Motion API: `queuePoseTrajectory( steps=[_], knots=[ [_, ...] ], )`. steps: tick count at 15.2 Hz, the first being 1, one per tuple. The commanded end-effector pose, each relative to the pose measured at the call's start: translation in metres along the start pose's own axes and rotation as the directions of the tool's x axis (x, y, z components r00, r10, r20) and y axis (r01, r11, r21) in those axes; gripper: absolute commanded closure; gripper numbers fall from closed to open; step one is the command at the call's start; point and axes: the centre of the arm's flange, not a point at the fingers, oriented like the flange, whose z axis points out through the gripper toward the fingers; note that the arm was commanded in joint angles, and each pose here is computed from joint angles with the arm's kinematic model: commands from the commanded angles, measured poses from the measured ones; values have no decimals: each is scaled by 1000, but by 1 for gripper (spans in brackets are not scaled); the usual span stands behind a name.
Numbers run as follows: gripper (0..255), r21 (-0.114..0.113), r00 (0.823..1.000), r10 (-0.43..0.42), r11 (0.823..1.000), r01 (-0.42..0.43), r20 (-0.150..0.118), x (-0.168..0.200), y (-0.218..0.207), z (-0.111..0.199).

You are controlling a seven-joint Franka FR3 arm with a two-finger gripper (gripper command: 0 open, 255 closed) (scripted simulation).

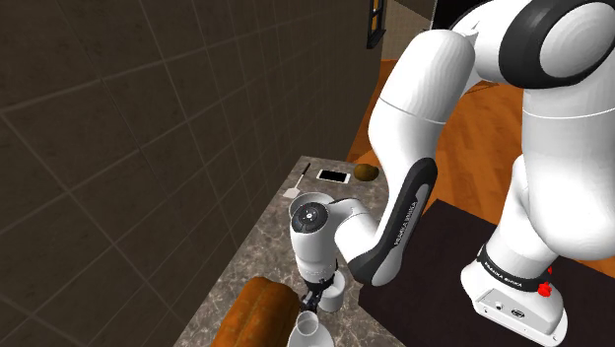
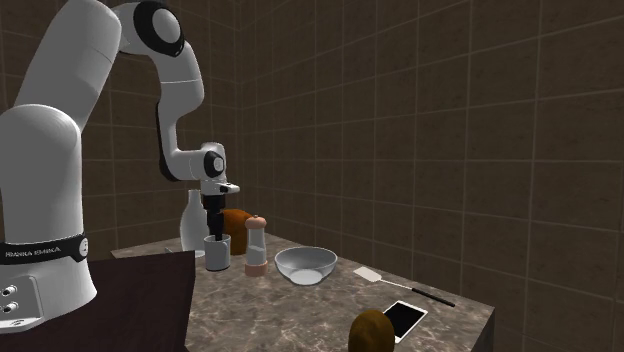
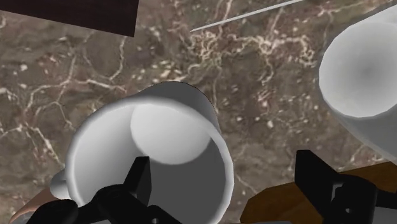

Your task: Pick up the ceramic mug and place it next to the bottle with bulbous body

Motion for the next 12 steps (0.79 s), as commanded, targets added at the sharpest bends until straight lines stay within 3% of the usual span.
queuePoseTrajectory(
  steps=[1,4,12],
  knots=[
    [0,0,1000,0,1000,0,0,0,0,-13],
    [0,0,1000,0,1000,0,0,0,0,-50],
    [0,0,1000,0,1000,0,0,0,0,-50]
  ],
)
